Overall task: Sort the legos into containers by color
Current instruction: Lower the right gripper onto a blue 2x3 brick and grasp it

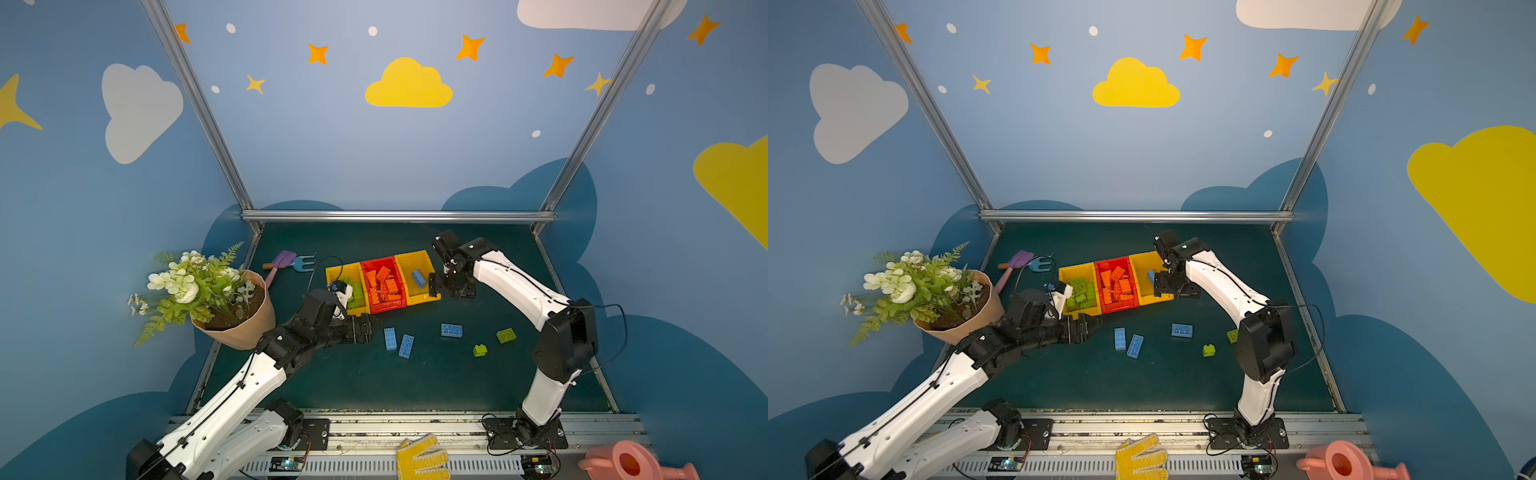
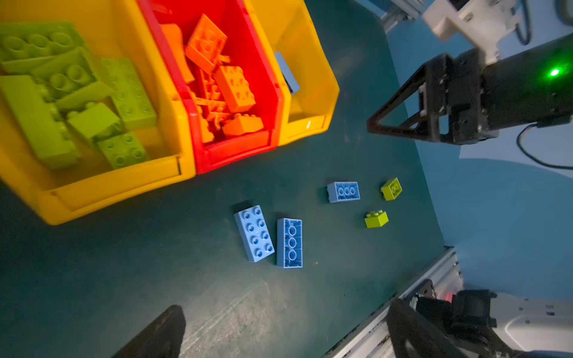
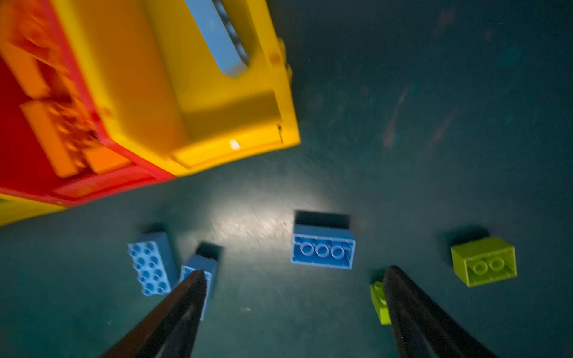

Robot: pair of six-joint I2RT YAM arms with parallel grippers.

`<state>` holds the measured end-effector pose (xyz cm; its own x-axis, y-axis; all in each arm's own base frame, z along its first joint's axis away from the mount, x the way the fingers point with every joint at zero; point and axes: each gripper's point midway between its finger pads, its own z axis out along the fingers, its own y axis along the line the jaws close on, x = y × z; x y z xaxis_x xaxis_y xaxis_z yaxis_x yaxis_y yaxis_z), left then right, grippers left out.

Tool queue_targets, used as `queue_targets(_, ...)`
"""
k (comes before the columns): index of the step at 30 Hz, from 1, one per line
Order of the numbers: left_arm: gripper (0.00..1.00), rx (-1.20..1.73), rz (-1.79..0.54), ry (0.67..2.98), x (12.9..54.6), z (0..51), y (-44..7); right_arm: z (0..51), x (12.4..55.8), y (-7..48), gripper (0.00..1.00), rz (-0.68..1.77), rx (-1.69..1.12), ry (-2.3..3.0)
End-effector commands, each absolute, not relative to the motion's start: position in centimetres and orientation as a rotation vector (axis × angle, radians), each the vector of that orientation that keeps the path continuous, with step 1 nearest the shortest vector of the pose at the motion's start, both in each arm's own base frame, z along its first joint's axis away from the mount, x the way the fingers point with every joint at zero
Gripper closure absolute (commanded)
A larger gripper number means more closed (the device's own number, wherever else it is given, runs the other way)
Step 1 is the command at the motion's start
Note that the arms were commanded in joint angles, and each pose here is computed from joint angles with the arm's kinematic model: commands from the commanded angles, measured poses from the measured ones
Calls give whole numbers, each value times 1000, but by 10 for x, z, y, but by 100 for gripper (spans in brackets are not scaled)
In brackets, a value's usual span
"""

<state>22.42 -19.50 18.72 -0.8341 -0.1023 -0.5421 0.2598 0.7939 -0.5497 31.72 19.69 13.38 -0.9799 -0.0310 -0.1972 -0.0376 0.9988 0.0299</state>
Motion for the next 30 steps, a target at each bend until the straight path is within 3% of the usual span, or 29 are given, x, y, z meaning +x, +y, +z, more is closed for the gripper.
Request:
queue_targets(1, 0, 261, -886, 2359, 224, 204, -222, 107, 293, 186, 12, 42, 1, 3001)
queue_targets(11, 0, 439, -864, 2381, 209, 201, -263, 64, 265, 181, 12, 110, 75, 3058)
queue_targets(17, 0, 417, -819, 2373, 207, 202, -257, 55, 269, 188, 11, 149, 97, 3057)
queue_targets(30, 0, 368, -777, 2365, 202, 201, -240, 21, 273, 170, 15, -39, 88, 3104)
